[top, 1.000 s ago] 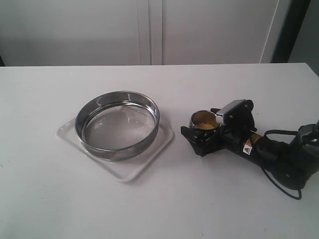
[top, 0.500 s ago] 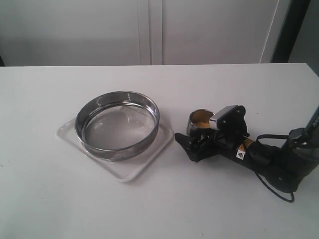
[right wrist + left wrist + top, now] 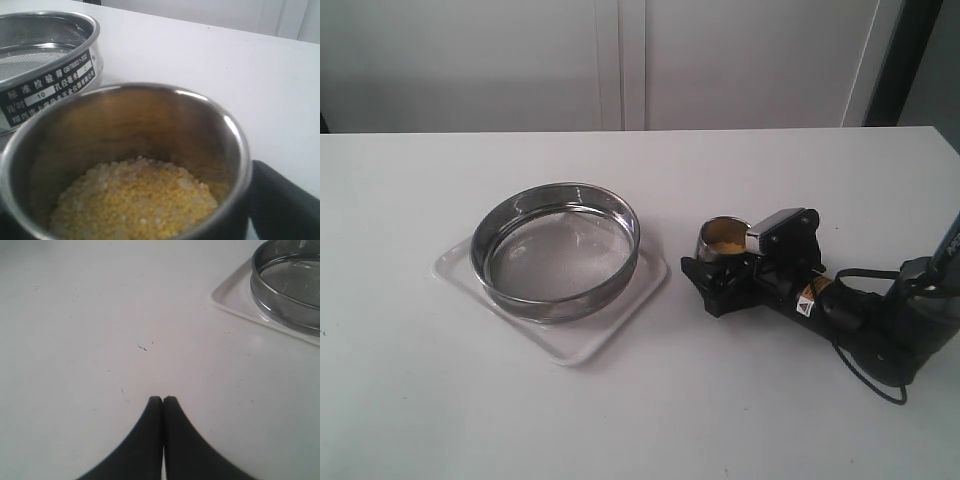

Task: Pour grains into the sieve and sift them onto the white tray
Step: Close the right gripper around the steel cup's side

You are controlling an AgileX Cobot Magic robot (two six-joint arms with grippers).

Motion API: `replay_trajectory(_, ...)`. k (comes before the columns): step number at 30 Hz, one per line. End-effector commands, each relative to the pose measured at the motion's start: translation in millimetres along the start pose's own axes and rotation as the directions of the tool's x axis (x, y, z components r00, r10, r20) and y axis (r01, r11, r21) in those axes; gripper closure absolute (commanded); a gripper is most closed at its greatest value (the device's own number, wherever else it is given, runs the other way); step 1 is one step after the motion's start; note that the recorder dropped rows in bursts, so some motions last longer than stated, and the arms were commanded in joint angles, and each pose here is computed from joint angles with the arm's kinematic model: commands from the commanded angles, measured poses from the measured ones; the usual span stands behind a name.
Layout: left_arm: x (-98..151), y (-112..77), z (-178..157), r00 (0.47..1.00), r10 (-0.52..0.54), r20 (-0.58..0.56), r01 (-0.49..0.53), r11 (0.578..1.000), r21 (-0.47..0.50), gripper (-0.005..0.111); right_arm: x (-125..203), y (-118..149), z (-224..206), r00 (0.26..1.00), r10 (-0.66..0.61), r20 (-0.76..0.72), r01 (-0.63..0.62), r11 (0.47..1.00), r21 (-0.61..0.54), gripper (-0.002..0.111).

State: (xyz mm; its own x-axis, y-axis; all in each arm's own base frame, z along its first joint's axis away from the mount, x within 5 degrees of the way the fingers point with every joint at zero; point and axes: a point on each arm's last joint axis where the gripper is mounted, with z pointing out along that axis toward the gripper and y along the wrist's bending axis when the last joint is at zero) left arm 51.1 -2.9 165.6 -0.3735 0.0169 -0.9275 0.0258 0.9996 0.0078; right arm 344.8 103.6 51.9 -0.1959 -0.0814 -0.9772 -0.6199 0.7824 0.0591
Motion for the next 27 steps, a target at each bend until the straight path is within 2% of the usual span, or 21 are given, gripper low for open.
replay_trajectory(1,1.0,-0.4,0.2,1.000,-0.008,0.001,0.008,1.000,0.005,0.107,-2.6,-1.1,1.3,1.000,0.006,0.021,-0.006,1.000,0.007,0.045)
replay_trajectory(5,1.0,-0.4,0.2,1.000,-0.008,0.001,0.008,1.000,0.005,0.107,-0.3,-1.5,1.3,1.000,0.006,-0.004,-0.006,1.000,0.011,0.068)
replay_trajectory(16,1.0,-0.4,0.2,1.000,-0.008,0.001,0.008,1.000,0.005,0.107,6.6,-2.7,0.9,0.997,0.008,-0.080,-0.006,1.000,0.025,0.108)
replay_trajectory(27,1.0,-0.4,0.2,1.000,-0.008,0.001,0.008,1.000,0.005,0.107,6.9,-3.6,0.9,0.996,0.015,-0.082,-0.012,0.999,0.036,0.108)
